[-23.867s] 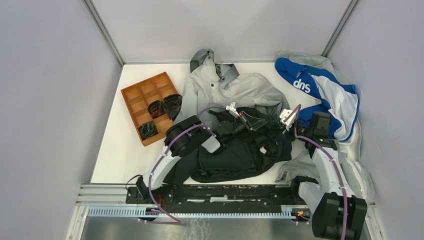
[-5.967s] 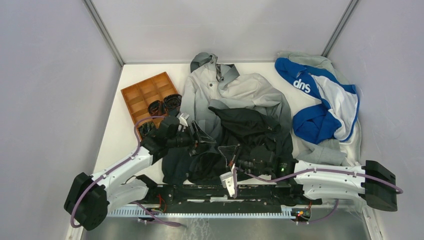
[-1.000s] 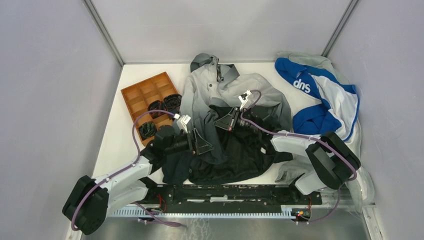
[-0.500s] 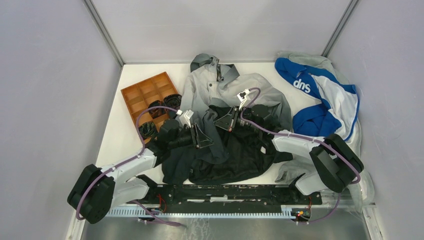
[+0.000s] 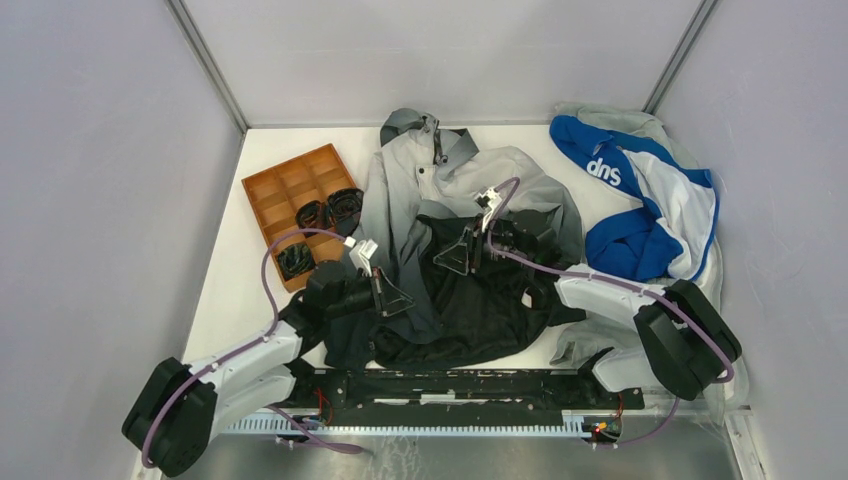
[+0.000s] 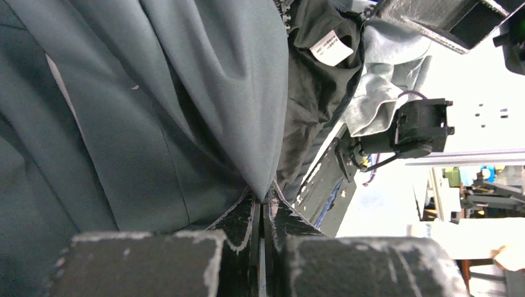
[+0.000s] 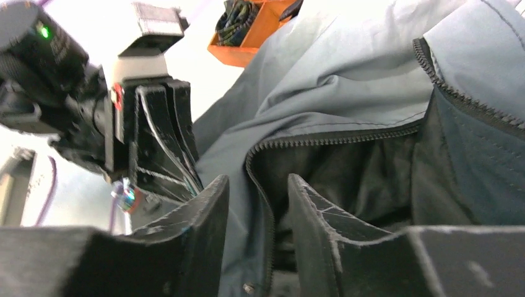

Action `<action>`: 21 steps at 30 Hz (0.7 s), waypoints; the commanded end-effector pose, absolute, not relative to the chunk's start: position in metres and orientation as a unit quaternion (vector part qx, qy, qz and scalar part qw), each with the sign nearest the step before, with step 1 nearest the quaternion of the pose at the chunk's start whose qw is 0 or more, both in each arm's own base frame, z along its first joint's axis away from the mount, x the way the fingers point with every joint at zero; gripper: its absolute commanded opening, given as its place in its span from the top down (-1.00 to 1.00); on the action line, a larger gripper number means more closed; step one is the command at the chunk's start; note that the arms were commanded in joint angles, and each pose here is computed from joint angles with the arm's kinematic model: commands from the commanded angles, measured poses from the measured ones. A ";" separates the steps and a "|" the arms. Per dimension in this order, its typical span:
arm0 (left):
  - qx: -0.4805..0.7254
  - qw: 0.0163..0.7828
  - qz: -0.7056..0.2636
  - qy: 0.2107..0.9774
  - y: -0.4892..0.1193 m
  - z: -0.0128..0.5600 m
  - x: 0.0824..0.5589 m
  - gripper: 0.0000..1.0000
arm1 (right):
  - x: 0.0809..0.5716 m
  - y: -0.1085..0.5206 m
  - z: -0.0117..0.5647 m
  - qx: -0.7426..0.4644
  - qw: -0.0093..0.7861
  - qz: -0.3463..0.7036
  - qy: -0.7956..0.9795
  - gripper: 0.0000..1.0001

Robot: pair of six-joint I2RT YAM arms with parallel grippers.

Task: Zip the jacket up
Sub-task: Pick up the jacket from the center of the board.

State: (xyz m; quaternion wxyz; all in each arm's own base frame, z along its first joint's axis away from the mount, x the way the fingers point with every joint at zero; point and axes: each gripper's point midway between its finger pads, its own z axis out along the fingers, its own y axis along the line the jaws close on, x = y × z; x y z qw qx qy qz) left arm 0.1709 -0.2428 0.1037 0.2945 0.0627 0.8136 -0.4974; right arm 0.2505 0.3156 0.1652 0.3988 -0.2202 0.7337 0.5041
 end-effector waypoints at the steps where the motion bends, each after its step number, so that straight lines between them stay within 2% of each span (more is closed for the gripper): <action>1: 0.136 0.356 -0.503 0.776 -0.243 0.117 0.169 0.96 | 0.231 0.309 0.172 -0.331 0.425 0.502 0.677 -0.03; 4: 0.157 0.376 -0.498 0.766 -0.241 0.120 0.169 0.96 | 0.222 0.305 0.169 -0.364 0.426 0.501 0.660 -0.33; 8: 0.187 0.406 -0.487 0.750 -0.238 0.123 0.170 0.96 | 0.206 0.300 0.158 -0.421 0.413 0.497 0.637 -0.56; 13: 0.218 0.434 -0.477 0.733 -0.237 0.126 0.171 0.96 | 0.188 0.298 0.138 -0.452 0.392 0.508 0.619 -0.59; 21: 0.251 0.440 -0.492 0.708 -0.242 0.136 0.163 0.96 | 0.182 0.317 0.109 -0.483 0.349 0.491 0.635 -0.59</action>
